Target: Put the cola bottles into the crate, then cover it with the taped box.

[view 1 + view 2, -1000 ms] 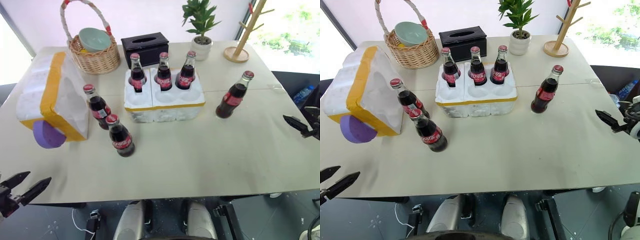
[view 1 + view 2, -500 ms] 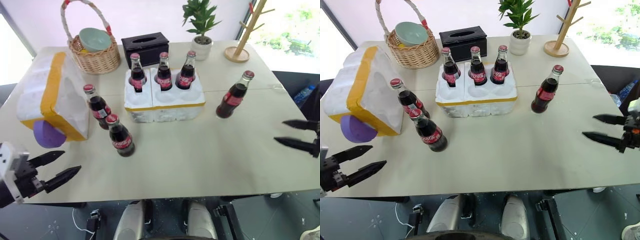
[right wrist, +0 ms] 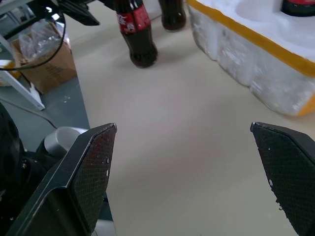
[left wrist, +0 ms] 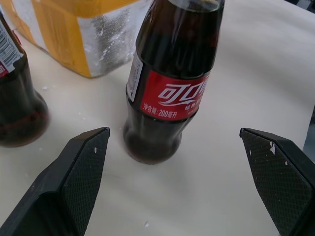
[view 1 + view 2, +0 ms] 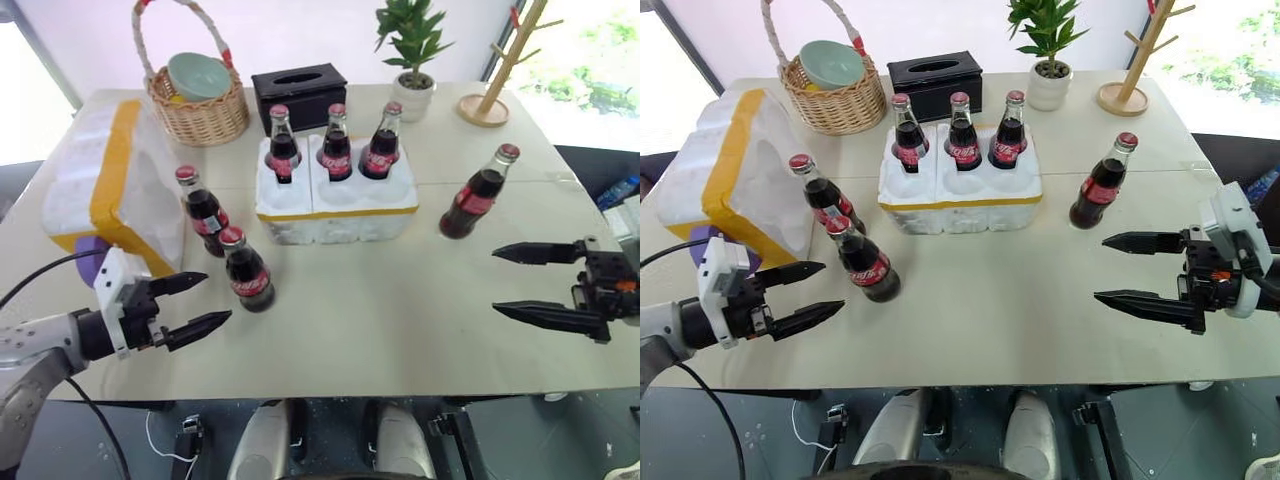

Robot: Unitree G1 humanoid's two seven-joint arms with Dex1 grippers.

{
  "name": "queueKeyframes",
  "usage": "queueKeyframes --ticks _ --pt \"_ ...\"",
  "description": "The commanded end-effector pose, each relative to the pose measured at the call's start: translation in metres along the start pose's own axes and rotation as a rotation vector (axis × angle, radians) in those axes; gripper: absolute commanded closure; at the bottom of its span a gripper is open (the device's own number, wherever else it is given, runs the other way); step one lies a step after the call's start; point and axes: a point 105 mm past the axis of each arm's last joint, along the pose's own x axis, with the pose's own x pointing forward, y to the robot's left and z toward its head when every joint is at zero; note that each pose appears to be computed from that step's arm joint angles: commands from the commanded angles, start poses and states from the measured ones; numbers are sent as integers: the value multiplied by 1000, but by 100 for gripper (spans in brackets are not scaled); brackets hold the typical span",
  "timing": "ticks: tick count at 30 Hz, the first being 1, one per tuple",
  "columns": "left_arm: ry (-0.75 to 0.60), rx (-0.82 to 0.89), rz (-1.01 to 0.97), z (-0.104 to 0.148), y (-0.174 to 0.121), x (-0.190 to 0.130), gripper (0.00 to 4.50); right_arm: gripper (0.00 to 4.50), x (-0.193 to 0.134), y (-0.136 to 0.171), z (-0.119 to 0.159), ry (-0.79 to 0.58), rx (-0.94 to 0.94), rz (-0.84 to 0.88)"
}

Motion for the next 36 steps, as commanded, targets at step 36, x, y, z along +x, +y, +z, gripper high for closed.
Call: queueKeyframes --ticks 36 --pt "-306 65 -345 113 -28 101 175 0 36 -2 17 -107 5 -4"
